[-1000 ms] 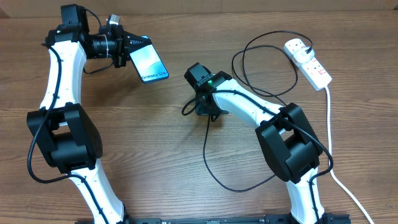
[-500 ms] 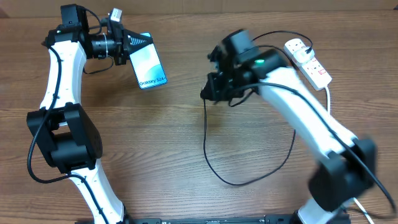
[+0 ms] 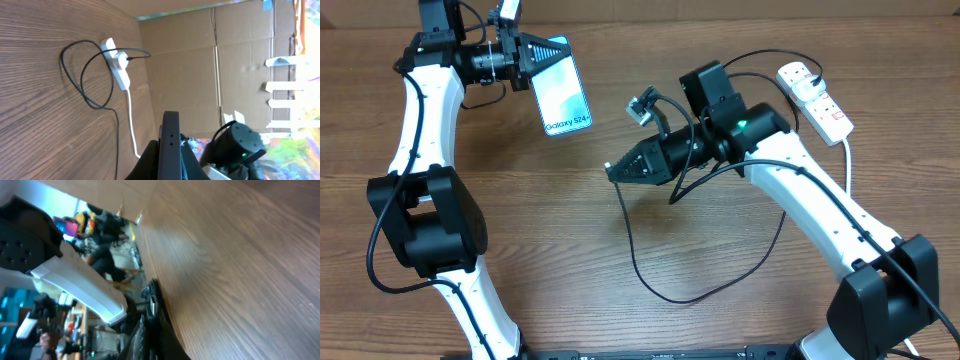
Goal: Plug charger to phone and switch on socket
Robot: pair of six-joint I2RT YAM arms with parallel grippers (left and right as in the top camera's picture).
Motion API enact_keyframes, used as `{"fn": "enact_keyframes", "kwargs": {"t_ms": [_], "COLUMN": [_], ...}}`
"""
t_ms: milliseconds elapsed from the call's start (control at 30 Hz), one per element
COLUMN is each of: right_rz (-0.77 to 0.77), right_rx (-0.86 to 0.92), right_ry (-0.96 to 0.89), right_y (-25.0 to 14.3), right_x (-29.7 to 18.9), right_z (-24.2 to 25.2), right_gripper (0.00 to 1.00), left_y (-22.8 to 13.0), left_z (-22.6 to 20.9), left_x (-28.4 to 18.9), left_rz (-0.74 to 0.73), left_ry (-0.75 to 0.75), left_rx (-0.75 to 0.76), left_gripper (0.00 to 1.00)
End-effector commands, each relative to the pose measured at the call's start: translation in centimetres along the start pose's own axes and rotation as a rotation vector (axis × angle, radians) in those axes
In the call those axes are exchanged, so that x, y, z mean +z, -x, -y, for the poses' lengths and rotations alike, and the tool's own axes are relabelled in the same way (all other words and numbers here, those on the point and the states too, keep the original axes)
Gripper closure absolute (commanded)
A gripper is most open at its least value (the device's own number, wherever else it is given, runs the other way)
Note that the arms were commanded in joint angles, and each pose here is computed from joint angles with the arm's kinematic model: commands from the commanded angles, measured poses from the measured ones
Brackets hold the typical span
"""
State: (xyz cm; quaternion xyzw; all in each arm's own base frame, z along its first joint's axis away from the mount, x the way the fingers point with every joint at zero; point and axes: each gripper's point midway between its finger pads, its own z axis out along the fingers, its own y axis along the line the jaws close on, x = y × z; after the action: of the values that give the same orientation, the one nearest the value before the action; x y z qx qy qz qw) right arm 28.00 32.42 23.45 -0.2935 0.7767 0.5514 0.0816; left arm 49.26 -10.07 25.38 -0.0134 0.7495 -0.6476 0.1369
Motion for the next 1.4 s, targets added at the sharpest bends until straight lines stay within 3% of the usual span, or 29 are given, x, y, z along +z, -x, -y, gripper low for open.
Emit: {"fn": "enact_keyframes", "kwargs": {"t_ms": [0,467,1367], "right_rz": [0.024,0.156,0.154], "right_rx": [0.096,0.192,0.162], "right_ry": [0.047,-0.021,0.066], "right_y": [0.3,3.1,3.9], "right_x": [0.9,1.1,1.0], "right_z": [0.4,2.4,2.0], "right_gripper": [0.96,0.96,0.96], "left_y": [-0.9,-2.2,-2.9], "left_z": [3.5,4.1,4.3], "left_x": [0.8,3.2,4.7], "left_rz": [-0.048,-0.105,-0.136], "left_ry": [-0.071,-0.084,-0.083], "left_rx": [0.006,-0.007,0.001], "left_gripper": [0.96,0.96,0.96]}}
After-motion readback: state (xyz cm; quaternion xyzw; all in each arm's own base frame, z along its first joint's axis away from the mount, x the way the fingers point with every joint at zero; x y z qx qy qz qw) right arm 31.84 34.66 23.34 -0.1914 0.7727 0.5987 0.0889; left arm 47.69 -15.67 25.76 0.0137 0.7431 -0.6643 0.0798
